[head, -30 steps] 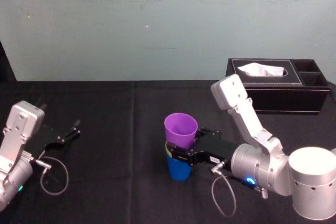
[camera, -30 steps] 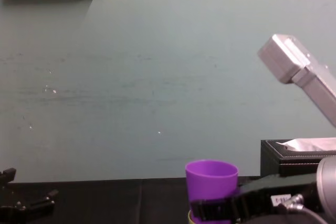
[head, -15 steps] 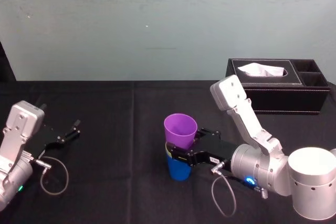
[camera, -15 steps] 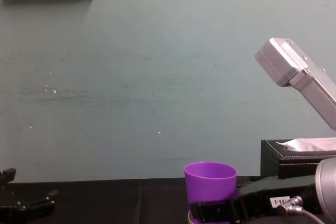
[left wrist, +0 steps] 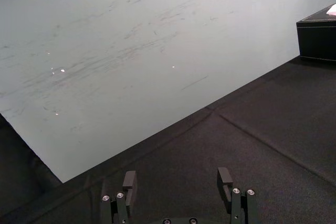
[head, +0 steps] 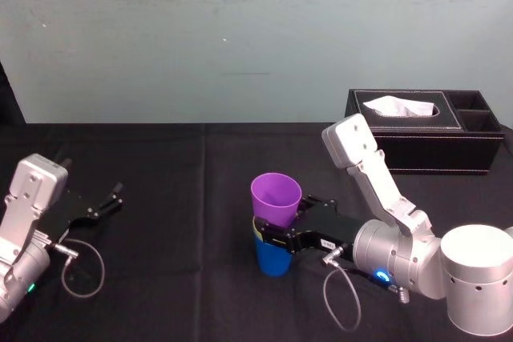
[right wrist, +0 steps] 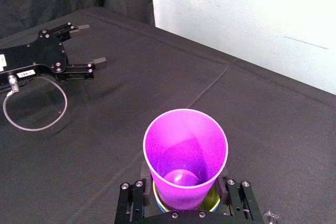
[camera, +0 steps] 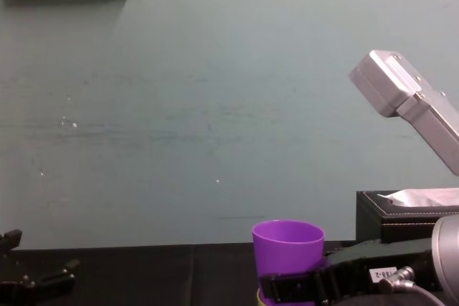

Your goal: Stack the three plastic cups sequentially using one hand.

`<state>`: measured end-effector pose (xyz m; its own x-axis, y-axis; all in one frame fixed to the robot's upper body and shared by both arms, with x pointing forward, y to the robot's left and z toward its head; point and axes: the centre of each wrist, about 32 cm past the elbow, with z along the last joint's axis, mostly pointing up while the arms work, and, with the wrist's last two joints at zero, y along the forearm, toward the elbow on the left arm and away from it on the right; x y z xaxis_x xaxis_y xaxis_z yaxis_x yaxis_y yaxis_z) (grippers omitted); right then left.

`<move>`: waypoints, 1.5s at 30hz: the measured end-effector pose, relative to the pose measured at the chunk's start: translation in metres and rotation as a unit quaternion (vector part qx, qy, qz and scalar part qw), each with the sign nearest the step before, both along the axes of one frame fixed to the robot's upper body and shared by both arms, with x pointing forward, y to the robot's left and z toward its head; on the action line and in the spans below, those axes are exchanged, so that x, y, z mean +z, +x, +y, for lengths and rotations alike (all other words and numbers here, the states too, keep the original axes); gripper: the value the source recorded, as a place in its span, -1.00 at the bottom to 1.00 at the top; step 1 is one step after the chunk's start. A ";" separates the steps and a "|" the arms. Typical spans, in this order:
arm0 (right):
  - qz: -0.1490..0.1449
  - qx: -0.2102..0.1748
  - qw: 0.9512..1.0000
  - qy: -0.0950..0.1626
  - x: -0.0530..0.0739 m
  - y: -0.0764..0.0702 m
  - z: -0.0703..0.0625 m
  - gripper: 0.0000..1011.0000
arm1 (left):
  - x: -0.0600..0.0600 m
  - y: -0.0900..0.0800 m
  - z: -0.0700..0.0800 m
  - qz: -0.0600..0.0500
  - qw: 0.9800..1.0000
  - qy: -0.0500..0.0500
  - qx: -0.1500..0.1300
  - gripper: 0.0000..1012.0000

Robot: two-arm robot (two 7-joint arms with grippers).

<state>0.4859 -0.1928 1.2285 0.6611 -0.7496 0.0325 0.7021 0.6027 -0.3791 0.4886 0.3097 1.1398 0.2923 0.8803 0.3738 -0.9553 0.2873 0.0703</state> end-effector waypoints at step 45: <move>-0.059 -0.025 0.997 0.031 0.001 -0.008 -0.003 0.98 | 0.000 0.000 0.000 0.000 1.000 0.000 0.000 0.98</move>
